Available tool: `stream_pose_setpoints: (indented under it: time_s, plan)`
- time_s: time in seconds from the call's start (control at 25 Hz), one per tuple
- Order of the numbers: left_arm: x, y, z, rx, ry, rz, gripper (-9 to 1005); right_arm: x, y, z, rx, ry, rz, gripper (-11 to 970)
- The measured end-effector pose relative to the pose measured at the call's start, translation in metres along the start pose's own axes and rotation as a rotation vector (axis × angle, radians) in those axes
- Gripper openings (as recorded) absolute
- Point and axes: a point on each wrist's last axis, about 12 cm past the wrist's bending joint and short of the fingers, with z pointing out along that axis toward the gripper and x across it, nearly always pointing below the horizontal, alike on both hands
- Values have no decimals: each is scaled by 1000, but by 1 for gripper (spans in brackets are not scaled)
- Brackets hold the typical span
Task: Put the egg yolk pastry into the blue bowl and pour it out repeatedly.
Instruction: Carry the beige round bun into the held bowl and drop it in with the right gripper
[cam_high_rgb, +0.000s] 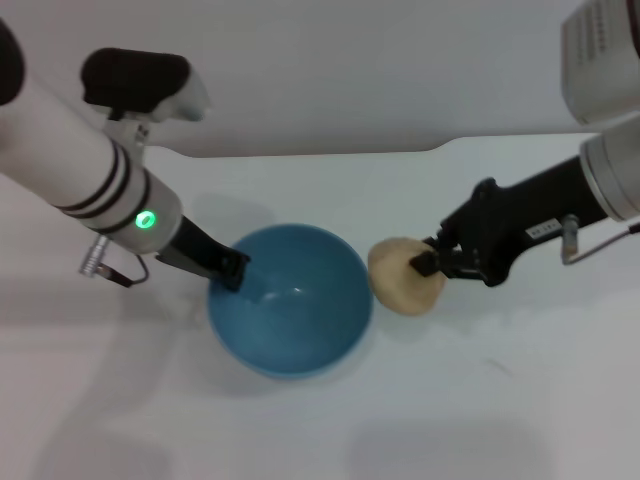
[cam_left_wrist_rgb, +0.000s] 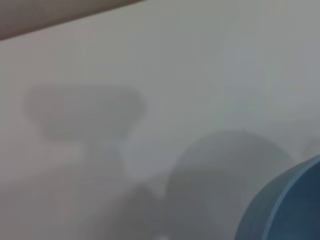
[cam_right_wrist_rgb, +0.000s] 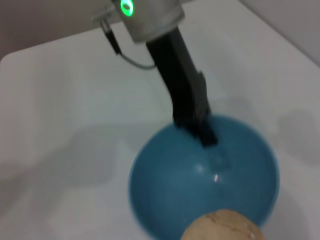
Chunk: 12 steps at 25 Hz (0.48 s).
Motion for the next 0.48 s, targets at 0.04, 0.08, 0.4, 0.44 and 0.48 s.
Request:
stream_pose_setpoints:
  time_s: [0.04,0.08,0.4,0.44,0.48]
  plan:
    - [-1,-4,1,4,5,4,12,-2,-1,2,4,-1,-6,52]
    - [-1,-9,3,12,10,12,12,-4,-1,4,6,0,-13,47]
    - [-7,-28,6,69,-2,46,13,-13,5,18,-28,-18,-79,37]
    - [-7,-29,7,75,-5,48,13,-14,6,20,-34,-17,-85,36]
    - [-8,-30,7,81,-7,48,13,-15,7,23,-39,-11,-91,35]
